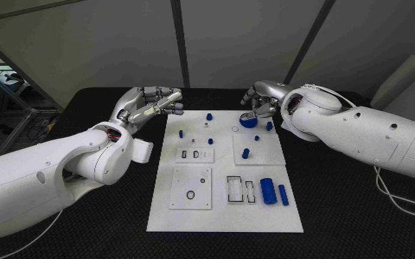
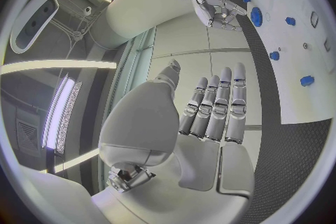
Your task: Assemble the parts on the task board
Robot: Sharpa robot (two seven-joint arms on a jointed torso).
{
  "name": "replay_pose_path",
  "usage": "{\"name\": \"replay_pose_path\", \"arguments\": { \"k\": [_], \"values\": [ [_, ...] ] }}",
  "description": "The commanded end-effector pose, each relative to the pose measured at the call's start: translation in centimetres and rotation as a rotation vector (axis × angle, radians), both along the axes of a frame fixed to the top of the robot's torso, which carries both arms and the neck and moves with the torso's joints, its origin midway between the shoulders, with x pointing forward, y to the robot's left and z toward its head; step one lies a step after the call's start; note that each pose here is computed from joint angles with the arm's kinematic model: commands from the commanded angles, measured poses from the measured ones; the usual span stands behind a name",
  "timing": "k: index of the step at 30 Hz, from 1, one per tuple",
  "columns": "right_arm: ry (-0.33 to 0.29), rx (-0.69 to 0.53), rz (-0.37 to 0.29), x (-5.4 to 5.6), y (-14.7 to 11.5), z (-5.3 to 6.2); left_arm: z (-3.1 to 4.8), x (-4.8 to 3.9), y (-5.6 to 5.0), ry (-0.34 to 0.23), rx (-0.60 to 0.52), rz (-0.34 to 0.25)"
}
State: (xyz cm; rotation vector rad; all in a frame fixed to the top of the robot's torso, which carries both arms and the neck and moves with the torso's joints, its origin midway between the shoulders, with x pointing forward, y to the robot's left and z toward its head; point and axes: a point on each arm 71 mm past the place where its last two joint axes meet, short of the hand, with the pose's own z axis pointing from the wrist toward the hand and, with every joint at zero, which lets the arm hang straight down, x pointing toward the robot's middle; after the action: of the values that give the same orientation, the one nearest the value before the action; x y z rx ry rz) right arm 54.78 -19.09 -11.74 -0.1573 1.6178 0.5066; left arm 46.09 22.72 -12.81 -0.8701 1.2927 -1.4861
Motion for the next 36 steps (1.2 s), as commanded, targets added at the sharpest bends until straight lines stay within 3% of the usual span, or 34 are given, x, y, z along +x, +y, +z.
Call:
{"name": "replay_pose_path", "arguments": {
  "k": [1,17,36],
  "values": [
    [0.086,-0.041,-0.002,0.2,-0.2,-0.6,0.13,0.02,-0.1,-0.011,0.001,-0.017],
    [0.11,-0.07,-0.055,1.6,-1.6,-1.3,0.06,0.12,-0.2,-0.008,0.002,-0.017],
    [0.146,-0.122,-0.024,1.9,-0.8,-1.9,0.03,0.16,-0.1,-0.007,0.003,-0.012]
  ]
}}
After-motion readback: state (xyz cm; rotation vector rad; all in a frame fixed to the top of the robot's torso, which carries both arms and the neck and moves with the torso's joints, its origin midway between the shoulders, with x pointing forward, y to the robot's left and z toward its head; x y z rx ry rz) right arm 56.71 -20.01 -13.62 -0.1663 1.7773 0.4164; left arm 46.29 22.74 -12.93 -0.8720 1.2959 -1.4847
